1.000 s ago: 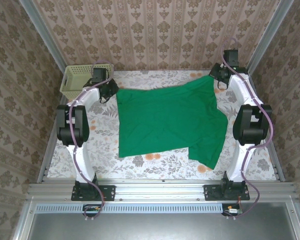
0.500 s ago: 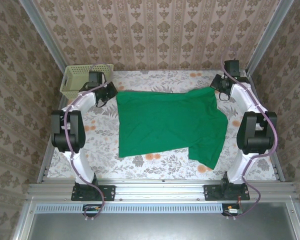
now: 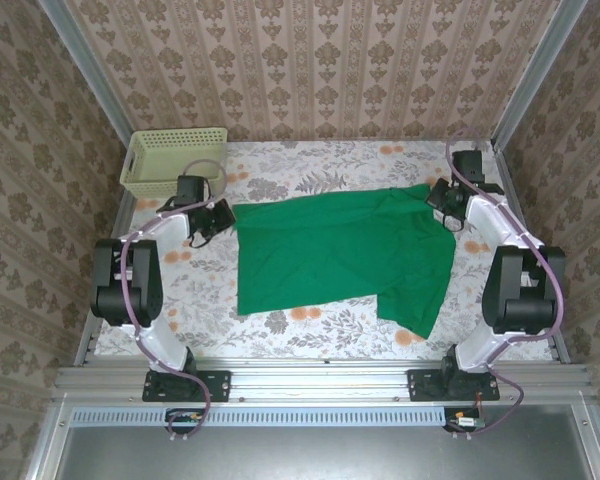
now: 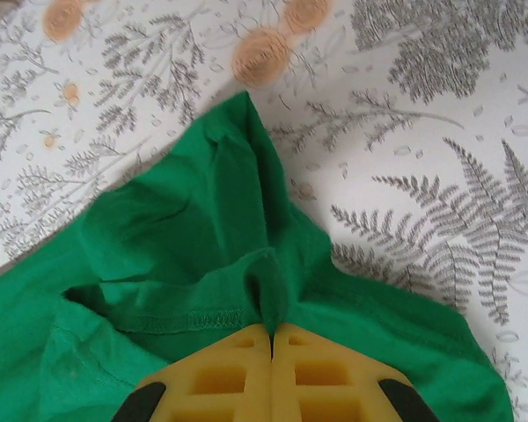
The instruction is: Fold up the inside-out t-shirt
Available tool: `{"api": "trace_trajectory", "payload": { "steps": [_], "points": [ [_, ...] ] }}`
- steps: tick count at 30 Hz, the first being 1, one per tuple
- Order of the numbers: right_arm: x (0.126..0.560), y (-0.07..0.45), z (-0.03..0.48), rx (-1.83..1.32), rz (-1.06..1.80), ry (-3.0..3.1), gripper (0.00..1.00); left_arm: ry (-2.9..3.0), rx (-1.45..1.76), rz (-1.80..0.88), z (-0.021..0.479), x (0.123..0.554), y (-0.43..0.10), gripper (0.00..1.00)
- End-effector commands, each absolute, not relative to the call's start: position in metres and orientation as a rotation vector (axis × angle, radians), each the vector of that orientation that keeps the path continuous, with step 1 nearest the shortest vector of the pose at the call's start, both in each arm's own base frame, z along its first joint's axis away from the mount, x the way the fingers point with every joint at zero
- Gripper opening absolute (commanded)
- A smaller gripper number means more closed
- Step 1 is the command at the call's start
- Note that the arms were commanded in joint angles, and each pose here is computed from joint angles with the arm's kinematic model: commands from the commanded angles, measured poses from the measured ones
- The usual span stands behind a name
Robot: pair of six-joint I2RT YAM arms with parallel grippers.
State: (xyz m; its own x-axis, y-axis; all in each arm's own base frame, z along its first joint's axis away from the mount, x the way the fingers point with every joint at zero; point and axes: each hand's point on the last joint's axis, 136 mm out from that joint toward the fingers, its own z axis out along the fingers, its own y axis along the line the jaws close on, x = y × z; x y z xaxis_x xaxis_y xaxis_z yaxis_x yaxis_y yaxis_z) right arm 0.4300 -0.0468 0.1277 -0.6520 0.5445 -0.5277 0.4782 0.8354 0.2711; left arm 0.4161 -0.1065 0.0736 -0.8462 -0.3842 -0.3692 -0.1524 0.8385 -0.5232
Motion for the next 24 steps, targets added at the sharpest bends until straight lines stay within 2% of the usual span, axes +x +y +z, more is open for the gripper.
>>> {"api": "trace_trajectory", "payload": {
  "steps": [1, 6, 8, 10, 12, 13, 16, 20, 24],
  "points": [
    [0.416, -0.053, 0.128, 0.815, 0.124, 2.376, 0.00, 2.522, -0.385, -0.694, 0.078, 0.412, -0.104, 0.00],
    [0.403, -0.056, 0.119, 0.851, 0.088, 2.387, 0.00, 2.558, -0.422, -0.684, 0.065, 0.402, -0.103, 0.01],
    [0.400, -0.058, 0.117, 0.860, 0.071, 2.392, 0.00, 2.573, -0.432, -0.655, 0.063, 0.400, -0.099, 0.10],
    [0.399, -0.059, 0.118, 0.859, 0.063, 2.393, 0.13, 2.590, -0.440, -0.608, 0.065, 0.399, -0.094, 0.26],
    [0.399, -0.061, 0.126, 0.862, 0.056, 2.380, 0.32, 2.599, -0.450, -0.547, 0.071, 0.398, -0.088, 0.35],
    [0.399, -0.062, 0.131, 0.862, 0.050, 2.370, 0.39, 2.598, -0.441, -0.519, 0.079, 0.398, -0.088, 0.38],
    [0.400, -0.061, 0.153, 0.833, 0.048, 2.320, 0.52, 2.576, -0.378, -0.431, 0.108, 0.400, -0.092, 0.45],
    [0.416, -0.040, 0.166, 0.732, 0.108, 2.333, 0.55, 2.517, -0.246, -0.460, 0.137, 0.411, -0.127, 0.50],
    [0.444, -0.006, 0.156, 0.635, 0.168, 2.415, 0.54, 2.533, -0.177, -0.549, 0.132, 0.431, -0.164, 0.50]
  ]
}}
